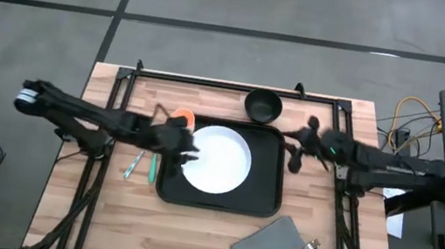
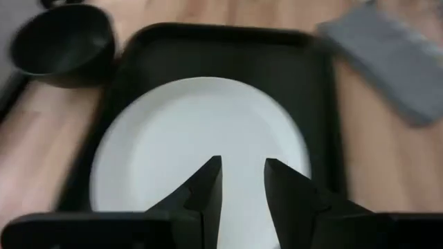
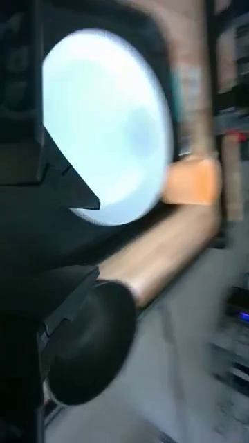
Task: Set up tray
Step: Put the black bowl on top of the white plate
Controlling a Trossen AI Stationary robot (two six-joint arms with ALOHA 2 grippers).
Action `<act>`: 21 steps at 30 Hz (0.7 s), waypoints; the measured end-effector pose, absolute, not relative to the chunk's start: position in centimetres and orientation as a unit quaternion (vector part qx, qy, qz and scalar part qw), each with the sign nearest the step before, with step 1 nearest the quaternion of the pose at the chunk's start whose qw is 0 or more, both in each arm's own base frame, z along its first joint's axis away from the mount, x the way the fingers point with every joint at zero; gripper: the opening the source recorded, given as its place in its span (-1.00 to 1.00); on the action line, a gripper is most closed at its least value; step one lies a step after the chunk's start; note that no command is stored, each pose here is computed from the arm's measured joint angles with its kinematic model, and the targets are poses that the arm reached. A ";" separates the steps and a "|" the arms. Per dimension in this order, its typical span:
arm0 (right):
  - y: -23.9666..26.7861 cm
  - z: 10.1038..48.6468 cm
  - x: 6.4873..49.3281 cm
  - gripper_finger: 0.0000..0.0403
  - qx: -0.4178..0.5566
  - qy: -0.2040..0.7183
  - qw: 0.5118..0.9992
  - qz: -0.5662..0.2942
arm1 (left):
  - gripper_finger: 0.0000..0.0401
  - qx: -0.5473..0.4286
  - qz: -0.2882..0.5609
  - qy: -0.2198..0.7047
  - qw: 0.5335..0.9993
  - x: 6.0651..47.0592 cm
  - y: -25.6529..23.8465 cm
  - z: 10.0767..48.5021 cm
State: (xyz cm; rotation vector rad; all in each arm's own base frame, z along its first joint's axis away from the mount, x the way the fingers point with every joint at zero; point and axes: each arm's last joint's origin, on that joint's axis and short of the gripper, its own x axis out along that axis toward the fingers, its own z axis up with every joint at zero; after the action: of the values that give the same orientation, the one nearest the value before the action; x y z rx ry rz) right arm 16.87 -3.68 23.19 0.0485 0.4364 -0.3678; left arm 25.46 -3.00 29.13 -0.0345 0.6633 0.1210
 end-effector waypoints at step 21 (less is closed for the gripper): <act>-17.9 20.2 31.9 -0.31 0.091 0.494 0.860 -0.096 | -0.56 -0.063 -0.003 0.305 0.950 19.7 -5.3 26.5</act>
State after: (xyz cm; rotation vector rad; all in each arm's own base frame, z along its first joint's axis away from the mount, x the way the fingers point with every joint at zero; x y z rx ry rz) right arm 31.92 -17.90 20.24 0.1900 1.0363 -0.2015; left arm 19.66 -5.26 26.54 -0.1282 0.6200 -0.0068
